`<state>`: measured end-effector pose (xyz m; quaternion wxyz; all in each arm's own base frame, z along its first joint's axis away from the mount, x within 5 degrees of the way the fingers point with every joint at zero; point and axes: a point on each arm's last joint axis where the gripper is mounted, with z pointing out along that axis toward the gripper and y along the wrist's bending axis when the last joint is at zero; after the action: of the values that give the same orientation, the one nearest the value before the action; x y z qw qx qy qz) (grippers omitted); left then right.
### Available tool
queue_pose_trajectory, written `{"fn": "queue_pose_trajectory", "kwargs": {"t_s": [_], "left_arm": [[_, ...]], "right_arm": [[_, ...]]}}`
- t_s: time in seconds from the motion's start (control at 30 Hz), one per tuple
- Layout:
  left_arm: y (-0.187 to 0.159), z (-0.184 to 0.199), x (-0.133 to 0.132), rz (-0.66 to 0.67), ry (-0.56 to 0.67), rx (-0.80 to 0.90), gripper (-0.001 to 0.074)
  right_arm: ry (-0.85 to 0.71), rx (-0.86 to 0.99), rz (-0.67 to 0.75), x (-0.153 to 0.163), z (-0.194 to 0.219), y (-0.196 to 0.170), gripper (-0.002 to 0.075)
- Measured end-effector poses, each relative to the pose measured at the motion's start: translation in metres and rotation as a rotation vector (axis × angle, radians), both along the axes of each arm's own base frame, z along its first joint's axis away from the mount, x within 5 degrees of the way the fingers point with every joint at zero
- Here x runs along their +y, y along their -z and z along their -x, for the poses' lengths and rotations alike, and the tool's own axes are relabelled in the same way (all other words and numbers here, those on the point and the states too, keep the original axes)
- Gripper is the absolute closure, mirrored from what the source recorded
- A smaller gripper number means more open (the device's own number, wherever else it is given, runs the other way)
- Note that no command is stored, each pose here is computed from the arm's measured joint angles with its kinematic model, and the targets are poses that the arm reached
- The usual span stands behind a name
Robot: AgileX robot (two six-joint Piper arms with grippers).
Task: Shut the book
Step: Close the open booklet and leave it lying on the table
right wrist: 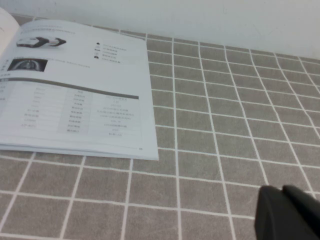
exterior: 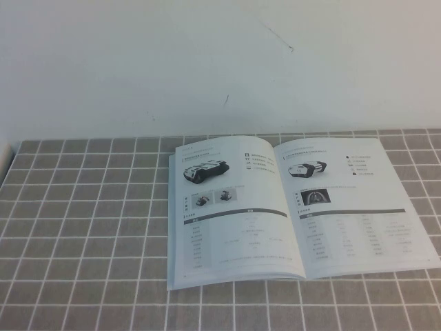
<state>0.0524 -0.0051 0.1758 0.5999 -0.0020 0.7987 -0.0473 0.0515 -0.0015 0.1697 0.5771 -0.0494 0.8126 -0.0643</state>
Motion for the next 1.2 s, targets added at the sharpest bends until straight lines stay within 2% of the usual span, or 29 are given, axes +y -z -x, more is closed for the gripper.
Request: {"fn": "queue_pose_trajectory", "kwargs": {"t_s": [1.2], "left_arm": [[-0.0017,-0.0007,0.0003,-0.008,-0.001,-0.025,0.0738]], "right_arm": [[0.0,-0.003,0.002,-0.0001,-0.0001,-0.0003,0.0729]]}}
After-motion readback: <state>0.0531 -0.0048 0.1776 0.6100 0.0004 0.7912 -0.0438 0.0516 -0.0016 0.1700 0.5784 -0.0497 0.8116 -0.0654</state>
